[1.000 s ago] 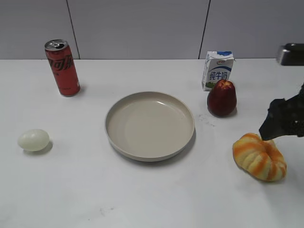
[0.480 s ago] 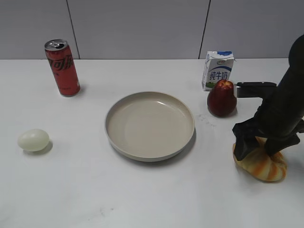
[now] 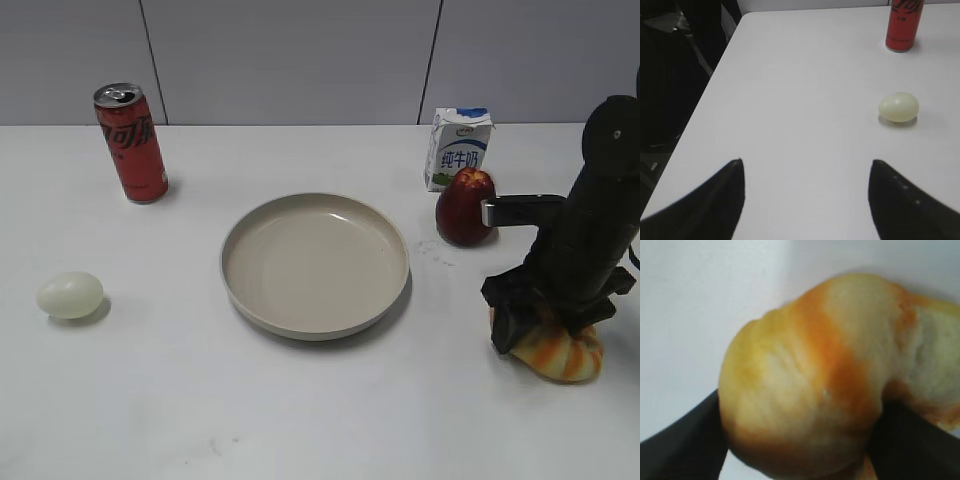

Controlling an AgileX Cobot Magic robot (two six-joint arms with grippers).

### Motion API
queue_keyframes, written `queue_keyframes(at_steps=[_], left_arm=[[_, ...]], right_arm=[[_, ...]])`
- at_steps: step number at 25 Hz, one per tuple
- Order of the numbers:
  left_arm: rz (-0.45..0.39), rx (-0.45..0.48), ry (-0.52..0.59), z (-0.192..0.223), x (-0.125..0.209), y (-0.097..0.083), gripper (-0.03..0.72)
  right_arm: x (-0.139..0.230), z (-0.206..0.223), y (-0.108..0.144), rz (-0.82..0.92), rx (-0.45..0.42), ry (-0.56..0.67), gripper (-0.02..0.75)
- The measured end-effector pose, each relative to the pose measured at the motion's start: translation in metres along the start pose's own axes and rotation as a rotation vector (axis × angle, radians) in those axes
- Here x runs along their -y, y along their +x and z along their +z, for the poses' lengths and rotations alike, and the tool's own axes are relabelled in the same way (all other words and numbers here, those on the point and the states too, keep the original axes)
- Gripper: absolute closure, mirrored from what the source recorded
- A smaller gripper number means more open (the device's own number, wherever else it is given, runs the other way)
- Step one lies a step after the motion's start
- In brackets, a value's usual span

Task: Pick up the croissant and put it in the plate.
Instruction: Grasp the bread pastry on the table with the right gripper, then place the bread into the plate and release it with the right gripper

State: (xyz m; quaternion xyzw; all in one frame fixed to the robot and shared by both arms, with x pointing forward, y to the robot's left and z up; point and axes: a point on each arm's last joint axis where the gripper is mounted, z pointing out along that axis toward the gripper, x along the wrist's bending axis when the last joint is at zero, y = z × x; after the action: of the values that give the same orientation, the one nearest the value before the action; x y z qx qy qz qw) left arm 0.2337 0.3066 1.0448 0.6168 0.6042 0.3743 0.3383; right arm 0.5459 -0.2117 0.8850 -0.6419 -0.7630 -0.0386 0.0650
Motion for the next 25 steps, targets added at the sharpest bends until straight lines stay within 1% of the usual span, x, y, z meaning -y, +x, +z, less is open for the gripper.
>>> queue_keyframes(at_steps=[1,4,5,9,12,15,18,21,24,25], left_arm=[[0.000,0.000,0.000,0.000,0.000,0.000,0.102],[0.000,0.000,0.000,0.000,0.000,0.000,0.102],[0.000,0.000,0.000,0.000,0.000,0.000,0.102],[0.000,0.000,0.000,0.000,0.000,0.000,0.102],[0.000,0.000,0.000,0.000,0.000,0.000,0.102],[0.000,0.000,0.000,0.000,0.000,0.000,0.102],[0.000,0.000,0.000,0.000,0.000,0.000,0.102],[0.000,0.000,0.000,0.000,0.000,0.000,0.102],[0.000,0.000,0.000,0.000,0.000,0.000,0.102],[0.000,0.000,0.000,0.000,0.000,0.000,0.102]], right_arm=[[0.000,0.000,0.000,-0.003,0.003,0.000,0.276],[0.000,0.001,-0.002,-0.016,0.016,0.004,0.479],[0.000,0.002,-0.002,-0.020,0.020,0.006,0.513],[0.002,-0.003,0.000,-0.069,0.050,0.012,0.514],[0.005,-0.021,0.014,-0.166,0.089,-0.009,0.514],[-0.003,-0.046,0.050,-0.297,0.109,-0.058,0.514],[-0.014,-0.070,0.098,-0.445,0.119,-0.135,0.514],[-0.026,-0.091,0.149,-0.563,0.097,-0.239,0.514],[-0.043,-0.097,0.187,-0.629,0.074,-0.312,0.516],[-0.050,-0.095,0.196,-0.639,0.067,-0.326,0.516]])
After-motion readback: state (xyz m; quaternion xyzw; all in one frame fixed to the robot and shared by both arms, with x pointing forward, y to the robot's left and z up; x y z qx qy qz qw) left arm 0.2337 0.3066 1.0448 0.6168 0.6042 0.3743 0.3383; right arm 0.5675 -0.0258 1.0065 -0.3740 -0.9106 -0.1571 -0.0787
